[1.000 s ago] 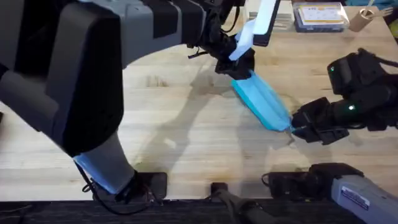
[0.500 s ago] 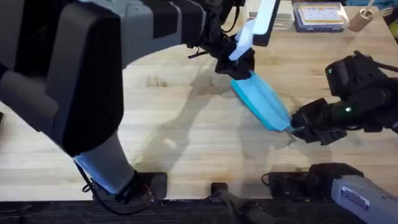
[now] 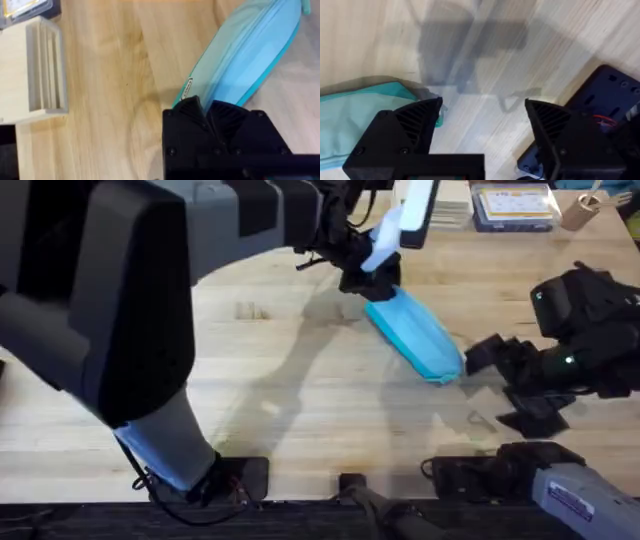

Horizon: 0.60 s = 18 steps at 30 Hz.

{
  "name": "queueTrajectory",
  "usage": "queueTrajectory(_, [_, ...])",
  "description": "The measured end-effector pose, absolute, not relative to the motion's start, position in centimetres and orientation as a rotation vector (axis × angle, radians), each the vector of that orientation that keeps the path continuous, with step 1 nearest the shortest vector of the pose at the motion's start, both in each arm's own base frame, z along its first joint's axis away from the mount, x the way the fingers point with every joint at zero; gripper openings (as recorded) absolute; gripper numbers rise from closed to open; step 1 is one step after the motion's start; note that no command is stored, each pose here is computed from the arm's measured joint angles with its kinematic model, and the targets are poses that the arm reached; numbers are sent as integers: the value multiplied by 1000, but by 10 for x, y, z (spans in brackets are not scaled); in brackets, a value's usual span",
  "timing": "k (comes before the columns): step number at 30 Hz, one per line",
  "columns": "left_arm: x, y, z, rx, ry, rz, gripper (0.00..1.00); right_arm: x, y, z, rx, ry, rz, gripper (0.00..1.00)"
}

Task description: Unzip the bag, pick up the pens from the table one at a time and place them inside, then zip the bag closed.

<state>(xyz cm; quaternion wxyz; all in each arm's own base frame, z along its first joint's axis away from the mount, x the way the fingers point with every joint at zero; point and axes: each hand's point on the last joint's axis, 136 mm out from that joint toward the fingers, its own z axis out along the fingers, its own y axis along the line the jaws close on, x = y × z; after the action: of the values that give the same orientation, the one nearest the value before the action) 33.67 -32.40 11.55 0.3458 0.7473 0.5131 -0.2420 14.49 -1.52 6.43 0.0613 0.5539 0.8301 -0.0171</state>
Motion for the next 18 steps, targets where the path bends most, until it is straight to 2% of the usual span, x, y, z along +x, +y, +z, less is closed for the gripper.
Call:
queueTrajectory(1, [340, -321, 115, 1933, 1341, -618, 43, 145, -16, 65, 1665, 2511, -59, 970])
queueTrajectory(2, [343, -318, 115, 1928, 1348, -611, 43, 145, -17, 66, 1658, 2509, -61, 992])
queueTrajectory(18, [349, -313, 114, 1921, 1364, -586, 43, 171, -22, 121, 1418, 2473, 17, 996])
